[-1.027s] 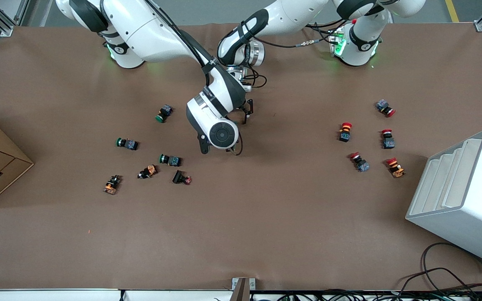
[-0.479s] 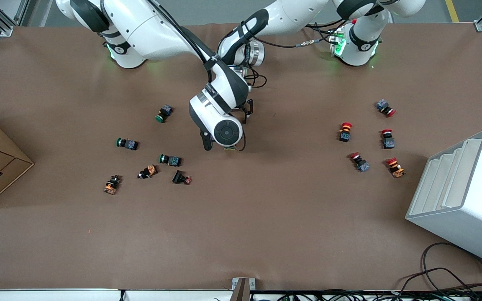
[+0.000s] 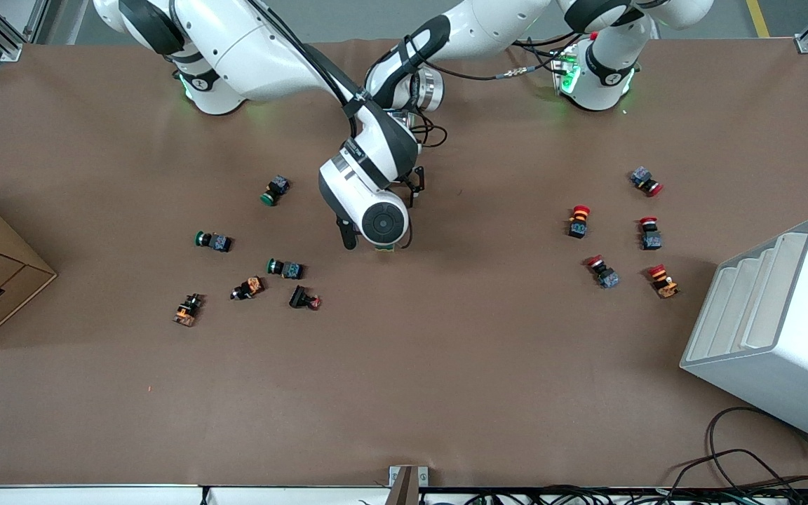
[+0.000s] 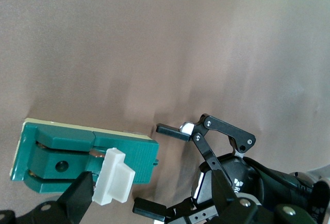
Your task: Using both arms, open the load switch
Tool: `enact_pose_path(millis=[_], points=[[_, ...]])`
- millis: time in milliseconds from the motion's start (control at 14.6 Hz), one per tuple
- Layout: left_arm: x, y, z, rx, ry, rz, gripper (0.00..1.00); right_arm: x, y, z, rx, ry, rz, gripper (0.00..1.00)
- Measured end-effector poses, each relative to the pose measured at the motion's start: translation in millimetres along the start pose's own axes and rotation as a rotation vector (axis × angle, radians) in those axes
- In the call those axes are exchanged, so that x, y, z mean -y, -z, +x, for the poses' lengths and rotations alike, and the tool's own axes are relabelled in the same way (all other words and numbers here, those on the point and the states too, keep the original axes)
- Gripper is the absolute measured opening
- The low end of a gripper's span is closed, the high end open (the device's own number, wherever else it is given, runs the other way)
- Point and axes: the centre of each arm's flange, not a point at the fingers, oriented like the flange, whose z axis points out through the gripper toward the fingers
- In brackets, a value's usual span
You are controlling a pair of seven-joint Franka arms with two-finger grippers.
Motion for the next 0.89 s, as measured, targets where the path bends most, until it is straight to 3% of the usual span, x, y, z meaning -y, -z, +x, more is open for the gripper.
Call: enact_pose_path(millis=[890], points=[[0.0,0.0,0.1,0.000,0.000,0.000,1.00,-2.6,-13.6,-7.8,-0.017,0.019,-0.022,1.00]])
